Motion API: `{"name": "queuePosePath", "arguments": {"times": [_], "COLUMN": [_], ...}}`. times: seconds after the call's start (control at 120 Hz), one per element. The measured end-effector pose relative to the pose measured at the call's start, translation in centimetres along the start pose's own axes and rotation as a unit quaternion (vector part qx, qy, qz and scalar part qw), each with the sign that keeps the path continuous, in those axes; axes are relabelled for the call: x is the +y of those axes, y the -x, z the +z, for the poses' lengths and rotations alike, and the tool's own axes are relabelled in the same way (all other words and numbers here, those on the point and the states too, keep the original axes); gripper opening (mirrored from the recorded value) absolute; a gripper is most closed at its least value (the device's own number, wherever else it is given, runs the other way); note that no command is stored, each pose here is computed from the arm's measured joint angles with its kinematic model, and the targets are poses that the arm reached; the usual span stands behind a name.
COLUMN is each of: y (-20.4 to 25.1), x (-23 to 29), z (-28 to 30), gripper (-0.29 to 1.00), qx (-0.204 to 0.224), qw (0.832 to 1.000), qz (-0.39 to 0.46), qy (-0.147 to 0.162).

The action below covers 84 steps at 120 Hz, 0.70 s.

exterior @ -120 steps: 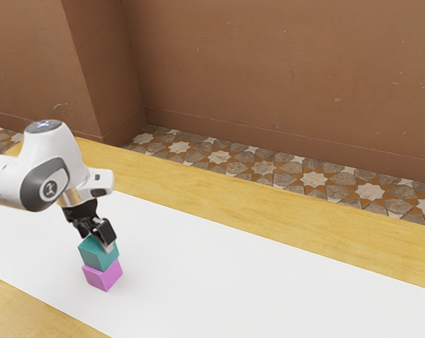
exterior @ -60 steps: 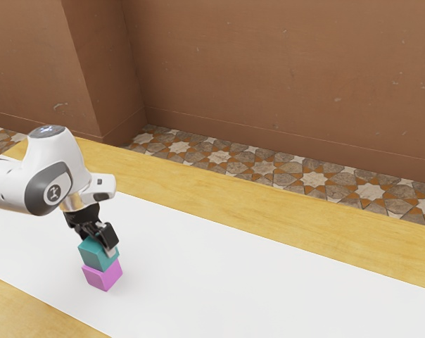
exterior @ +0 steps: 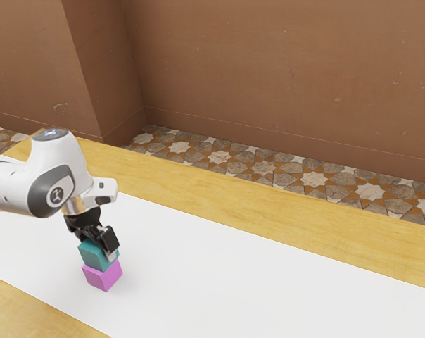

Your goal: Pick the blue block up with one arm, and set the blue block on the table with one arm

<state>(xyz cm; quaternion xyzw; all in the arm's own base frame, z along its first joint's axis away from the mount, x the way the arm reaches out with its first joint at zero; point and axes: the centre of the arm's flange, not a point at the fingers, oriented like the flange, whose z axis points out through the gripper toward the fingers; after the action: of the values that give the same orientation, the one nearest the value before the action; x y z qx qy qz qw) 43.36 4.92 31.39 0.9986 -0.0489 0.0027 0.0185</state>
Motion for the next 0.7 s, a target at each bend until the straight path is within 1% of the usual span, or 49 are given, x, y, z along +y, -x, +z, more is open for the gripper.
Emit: {"name": "queuePosePath", "arguments": {"times": [0.4, 0.433, 0.608, 0.7], "y": [-0.17, -0.17, -0.17, -0.17], "x": [-0.03, -0.03, -0.03, -0.04], "z": [-0.55, -0.52, -0.5, -0.54], "gripper": [0.7, 0.67, 0.47, 0.44], "qx": [0.008, 0.008, 0.008, 0.008], "qw": [1.0, 1.0, 1.0, 1.0], "qz": [-0.002, -0.002, -0.005, -0.006], "qy": [-0.002, -0.002, -0.002, -0.003]}}
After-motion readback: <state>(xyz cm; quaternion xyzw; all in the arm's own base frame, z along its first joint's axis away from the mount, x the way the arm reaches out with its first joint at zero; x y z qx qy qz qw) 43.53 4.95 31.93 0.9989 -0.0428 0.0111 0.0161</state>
